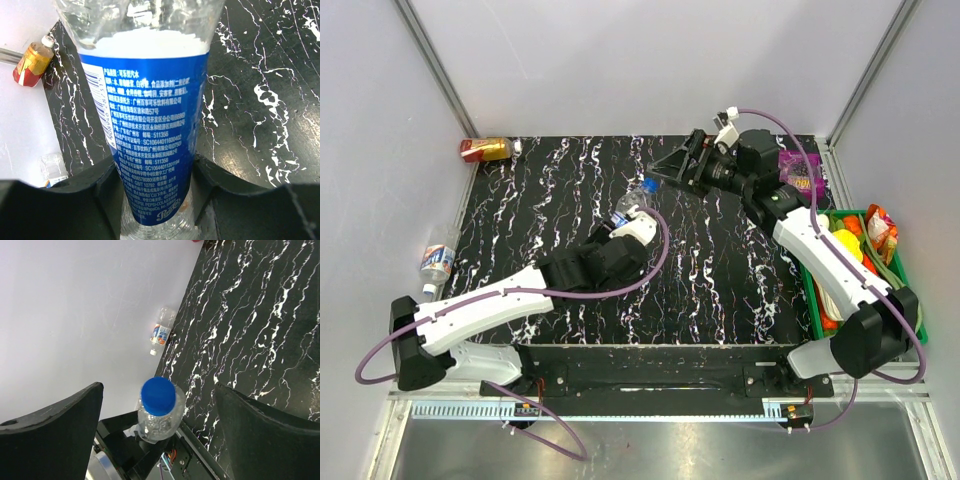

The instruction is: Unscrew the bottle caps

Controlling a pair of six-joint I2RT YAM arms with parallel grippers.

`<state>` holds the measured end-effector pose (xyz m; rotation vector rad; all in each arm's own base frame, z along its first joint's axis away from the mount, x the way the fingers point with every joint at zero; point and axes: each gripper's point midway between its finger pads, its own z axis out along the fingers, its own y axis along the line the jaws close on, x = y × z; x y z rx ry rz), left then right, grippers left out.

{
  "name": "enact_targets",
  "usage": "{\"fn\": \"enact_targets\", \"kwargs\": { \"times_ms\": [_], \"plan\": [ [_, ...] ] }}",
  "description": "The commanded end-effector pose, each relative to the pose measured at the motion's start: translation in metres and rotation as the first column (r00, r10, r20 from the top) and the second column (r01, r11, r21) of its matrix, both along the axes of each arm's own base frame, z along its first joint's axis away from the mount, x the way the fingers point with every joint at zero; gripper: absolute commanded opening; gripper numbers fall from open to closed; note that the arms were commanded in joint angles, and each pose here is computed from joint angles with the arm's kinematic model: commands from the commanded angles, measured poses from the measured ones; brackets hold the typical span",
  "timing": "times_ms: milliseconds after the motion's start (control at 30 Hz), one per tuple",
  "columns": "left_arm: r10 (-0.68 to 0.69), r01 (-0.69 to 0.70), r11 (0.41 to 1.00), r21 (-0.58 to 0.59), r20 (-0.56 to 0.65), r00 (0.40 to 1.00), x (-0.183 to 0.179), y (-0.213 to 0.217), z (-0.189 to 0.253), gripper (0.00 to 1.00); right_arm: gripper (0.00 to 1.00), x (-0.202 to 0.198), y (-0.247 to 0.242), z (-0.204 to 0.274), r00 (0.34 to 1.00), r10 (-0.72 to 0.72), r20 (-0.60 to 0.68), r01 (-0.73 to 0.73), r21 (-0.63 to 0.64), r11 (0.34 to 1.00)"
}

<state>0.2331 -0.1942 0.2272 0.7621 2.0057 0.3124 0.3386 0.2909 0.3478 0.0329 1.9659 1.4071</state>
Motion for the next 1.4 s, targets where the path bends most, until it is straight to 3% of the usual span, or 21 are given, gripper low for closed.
{"fn": "enact_targets", "kwargs": {
  "times_ms": [0, 200, 667, 767, 833, 1133, 1200, 1267, 1367],
  "plan": [
    [0.028, -0.027, 0.999, -0.021, 0.057, 0.998, 0.006, -0.003, 0.019, 0.0, 0.95, -0.008, 0.012, 0.033, 0.994, 0.038, 0.098, -0.042, 0.039, 0.998],
    [0.028, -0.028, 1.0, -0.007, 0.062, 0.998, 0.007, -0.003, 0.02, 0.0, 0.76, -0.008, 0.016, 0.028, 0.995, 0.045, 0.094, -0.048, 0.023, 0.999],
    [0.036, -0.036, 0.999, 0.009, 0.062, 0.997, 0.009, -0.003, 0.018, 0.0, 0.7, -0.006, 0.026, 0.01, 0.996, 0.074, 0.048, -0.073, -0.019, 0.997],
    [0.037, -0.037, 0.999, 0.001, 0.06, 0.997, 0.008, -0.003, 0.017, 0.0, 0.61, -0.007, 0.029, 0.007, 0.995, 0.089, 0.041, -0.088, -0.02, 0.996],
    [0.035, -0.035, 0.999, -0.005, 0.059, 0.998, 0.008, -0.005, 0.018, 0.0, 0.5, -0.007, 0.03, 0.005, 0.996, 0.089, 0.031, -0.088, -0.022, 0.996],
    [0.031, -0.03, 1.0, -0.004, 0.049, 0.998, 0.006, -0.004, 0.014, 0.0, 0.31, -0.008, 0.026, 0.011, 0.997, 0.061, 0.053, -0.06, -0.02, 0.998],
    [0.027, -0.027, 1.0, -0.007, 0.045, 0.999, 0.006, -0.004, 0.013, 0.0, 0.21, -0.007, 0.025, 0.01, 0.997, 0.06, 0.057, -0.059, -0.023, 0.998],
    [-0.015, 0.015, 1.0, -0.025, 0.017, 1.0, 0.003, -0.012, 0.009, 0.0, 0.02, -0.01, 0.026, 0.012, 0.994, 0.077, 0.078, -0.075, -0.024, 0.997],
    [-0.1, 0.097, 0.99, -0.097, -0.02, 0.995, -0.003, -0.029, 0.003, 0.0, 0.0, -0.013, 0.025, 0.015, 0.989, 0.09, 0.113, -0.088, -0.027, 0.996]
  ]
}}
